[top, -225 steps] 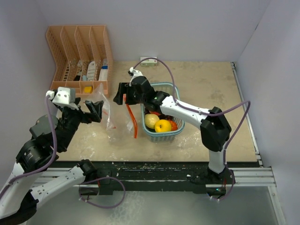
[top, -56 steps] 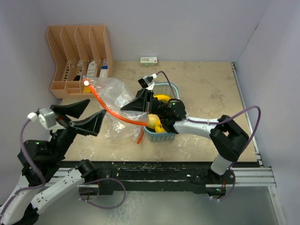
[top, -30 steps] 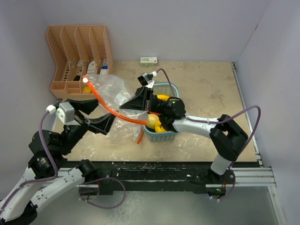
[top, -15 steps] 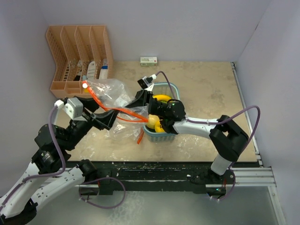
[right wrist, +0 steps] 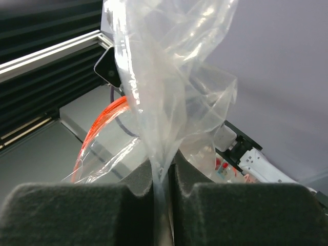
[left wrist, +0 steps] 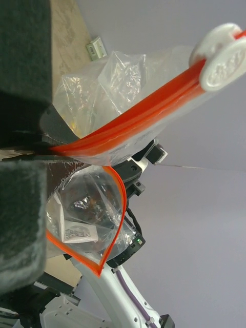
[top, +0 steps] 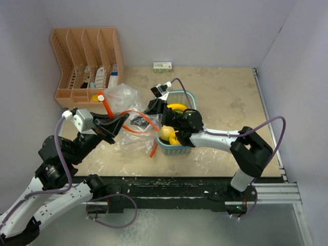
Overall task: Place the food in the zip-top bag and seal the zipper
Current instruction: Open the zipper of the food storage bag.
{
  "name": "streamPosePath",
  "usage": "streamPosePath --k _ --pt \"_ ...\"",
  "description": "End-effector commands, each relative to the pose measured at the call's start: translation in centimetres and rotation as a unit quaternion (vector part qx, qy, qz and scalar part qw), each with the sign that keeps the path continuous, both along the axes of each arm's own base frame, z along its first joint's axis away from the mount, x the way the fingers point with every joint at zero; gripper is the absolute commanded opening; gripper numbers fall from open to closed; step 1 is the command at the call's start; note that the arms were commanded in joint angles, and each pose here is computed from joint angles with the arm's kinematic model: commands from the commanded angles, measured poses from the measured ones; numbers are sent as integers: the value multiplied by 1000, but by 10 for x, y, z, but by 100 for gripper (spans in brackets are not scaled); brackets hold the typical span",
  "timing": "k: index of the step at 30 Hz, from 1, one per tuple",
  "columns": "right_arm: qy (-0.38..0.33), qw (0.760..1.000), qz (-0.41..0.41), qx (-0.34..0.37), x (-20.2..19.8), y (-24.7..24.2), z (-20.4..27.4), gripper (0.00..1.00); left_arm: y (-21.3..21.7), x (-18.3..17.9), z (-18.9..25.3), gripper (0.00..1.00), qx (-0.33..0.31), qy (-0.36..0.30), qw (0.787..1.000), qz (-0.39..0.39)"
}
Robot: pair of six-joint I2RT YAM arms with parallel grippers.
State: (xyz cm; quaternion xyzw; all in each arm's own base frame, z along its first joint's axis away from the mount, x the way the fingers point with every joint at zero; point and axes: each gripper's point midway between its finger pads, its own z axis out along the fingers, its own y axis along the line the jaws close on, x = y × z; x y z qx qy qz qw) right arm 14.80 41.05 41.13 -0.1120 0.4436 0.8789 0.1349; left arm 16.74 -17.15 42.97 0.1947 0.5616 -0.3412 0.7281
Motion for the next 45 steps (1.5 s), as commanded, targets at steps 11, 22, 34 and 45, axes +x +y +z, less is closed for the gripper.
streamPosePath --k 11,22,34,45 --pt "-117 979 -121 -114 23 -21 -37 66 45 -14 51 0 36 -58 995 66" --pt "-212 728 -454 -468 117 -111 -74 73 36 10 5 0 124 40 988 88" --pt "-352 627 -480 -502 88 -92 -60 68 7 55 -66 0 216 163 955 119" --pt "-412 688 -435 -409 57 -70 -37 63 3 57 -80 0 221 178 952 117"
